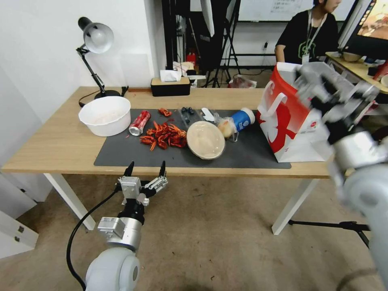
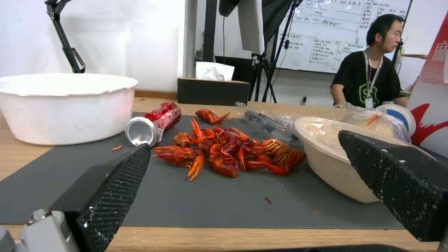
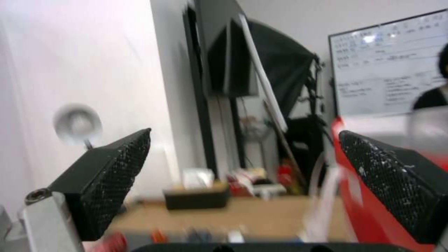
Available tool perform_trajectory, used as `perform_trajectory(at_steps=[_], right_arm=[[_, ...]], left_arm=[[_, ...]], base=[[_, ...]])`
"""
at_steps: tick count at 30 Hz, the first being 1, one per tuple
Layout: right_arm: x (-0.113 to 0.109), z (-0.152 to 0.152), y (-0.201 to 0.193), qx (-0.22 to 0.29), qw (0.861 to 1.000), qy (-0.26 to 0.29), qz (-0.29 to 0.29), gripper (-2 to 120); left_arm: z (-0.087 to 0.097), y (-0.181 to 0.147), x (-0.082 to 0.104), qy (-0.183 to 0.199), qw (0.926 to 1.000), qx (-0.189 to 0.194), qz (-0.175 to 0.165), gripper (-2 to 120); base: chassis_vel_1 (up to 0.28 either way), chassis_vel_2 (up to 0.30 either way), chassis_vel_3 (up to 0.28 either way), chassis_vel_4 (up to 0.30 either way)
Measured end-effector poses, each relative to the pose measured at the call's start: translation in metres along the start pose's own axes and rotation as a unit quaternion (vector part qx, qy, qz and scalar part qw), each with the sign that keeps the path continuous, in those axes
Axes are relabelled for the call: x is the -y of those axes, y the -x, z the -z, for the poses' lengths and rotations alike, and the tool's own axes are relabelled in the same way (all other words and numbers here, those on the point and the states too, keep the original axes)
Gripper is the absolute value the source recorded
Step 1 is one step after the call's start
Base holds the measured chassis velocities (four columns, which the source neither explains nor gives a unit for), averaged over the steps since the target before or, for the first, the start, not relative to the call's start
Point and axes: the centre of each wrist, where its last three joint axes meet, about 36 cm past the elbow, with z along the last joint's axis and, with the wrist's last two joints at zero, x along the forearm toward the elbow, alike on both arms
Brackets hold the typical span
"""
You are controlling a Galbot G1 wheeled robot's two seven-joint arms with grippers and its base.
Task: Pick up the trash from the table and place it into the takeout bag.
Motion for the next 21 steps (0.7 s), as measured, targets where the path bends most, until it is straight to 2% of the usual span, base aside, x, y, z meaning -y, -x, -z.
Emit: perform_trajectory(at_steps=[2,5,8,12,13,21], right_arm=[[-0.006,-0.009,-0.01,-0.011,1.0,-0.016,-0.006,100],[-0.016,-0.037,-0.04,-0.029,0.997,-0.068,-0.037,100],[-0.023,-0.054,-0.06,-0.048,0.993,-0.082,-0.064,100],[-0.029,-0.079,-0.087,-0.075,0.99,-0.084,-0.089,100],[-0.032,-0.098,-0.102,-0.09,0.988,-0.083,-0.098,100],[-0.037,-0.129,-0.117,-0.107,0.985,-0.069,-0.113,100]], left_arm=[[-0.001,0.0,0.0,0.0,1.0,0.0,0.0,100],[-0.003,0.0,-0.001,0.001,1.0,0.001,0.001,100],[-0.004,0.0,-0.002,0.001,1.0,0.001,0.001,100],[-0.006,0.001,-0.002,0.001,1.0,0.002,0.001,100],[-0.006,0.001,-0.002,0.002,1.0,0.002,0.001,100],[-0.006,0.0,-0.002,0.003,1.0,0.002,0.002,100]], base=[[0.0,0.0,0.0,0.0],[0.0,0.0,0.0,0.0],[0.0,0.0,0.0,0.0],[0.0,0.0,0.0,0.0],[0.0,0.0,0.0,0.0],[0.0,0.0,0.0,0.0]])
